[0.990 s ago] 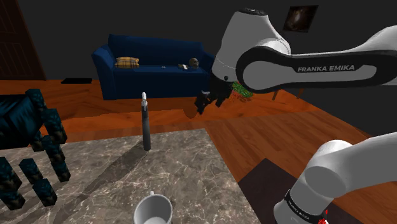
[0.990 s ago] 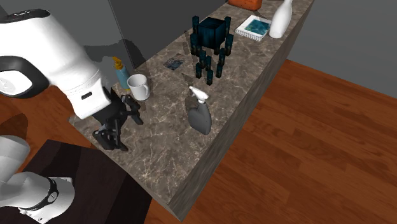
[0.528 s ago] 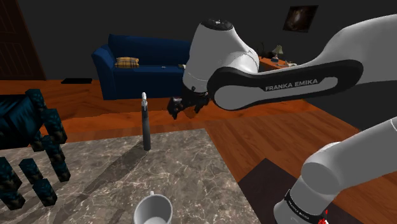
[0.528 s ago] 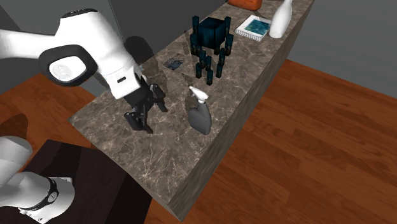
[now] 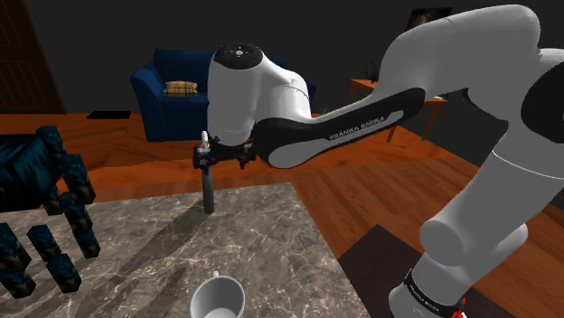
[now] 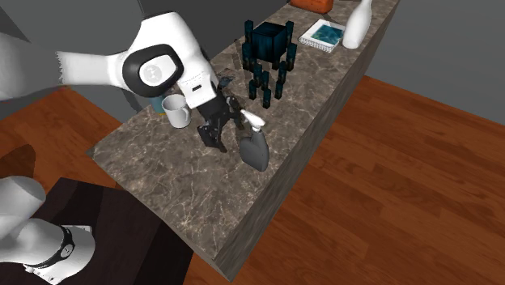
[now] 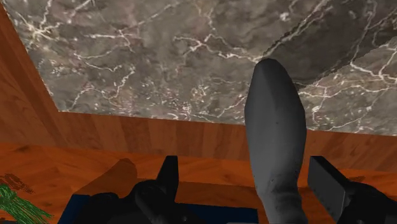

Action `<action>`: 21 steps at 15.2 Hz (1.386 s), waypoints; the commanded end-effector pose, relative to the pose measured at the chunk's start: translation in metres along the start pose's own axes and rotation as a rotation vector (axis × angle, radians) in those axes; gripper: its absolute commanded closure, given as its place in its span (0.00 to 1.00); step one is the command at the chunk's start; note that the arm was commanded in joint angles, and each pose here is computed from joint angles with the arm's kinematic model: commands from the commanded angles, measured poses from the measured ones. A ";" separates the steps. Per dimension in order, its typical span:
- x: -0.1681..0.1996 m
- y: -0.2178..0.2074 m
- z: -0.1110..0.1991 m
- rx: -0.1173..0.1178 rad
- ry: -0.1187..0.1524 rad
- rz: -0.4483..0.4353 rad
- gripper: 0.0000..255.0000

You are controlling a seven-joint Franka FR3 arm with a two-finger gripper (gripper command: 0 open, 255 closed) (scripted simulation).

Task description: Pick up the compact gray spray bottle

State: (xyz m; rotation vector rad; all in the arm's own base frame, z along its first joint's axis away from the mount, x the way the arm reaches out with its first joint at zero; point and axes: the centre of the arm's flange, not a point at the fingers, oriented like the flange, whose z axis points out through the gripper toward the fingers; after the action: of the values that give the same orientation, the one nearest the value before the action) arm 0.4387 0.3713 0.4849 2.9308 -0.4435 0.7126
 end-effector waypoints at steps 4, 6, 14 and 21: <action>0.011 -0.045 0.023 -0.014 0.059 0.081 0.00; 0.006 -0.045 0.032 -0.014 0.059 0.081 0.00; -0.004 -0.046 0.054 -0.014 0.059 0.081 1.00; -0.004 -0.046 0.054 -0.014 0.059 0.081 1.00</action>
State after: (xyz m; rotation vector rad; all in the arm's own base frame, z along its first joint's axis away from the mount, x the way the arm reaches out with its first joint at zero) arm 0.4724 0.4081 0.4342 2.8850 -0.5613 0.7993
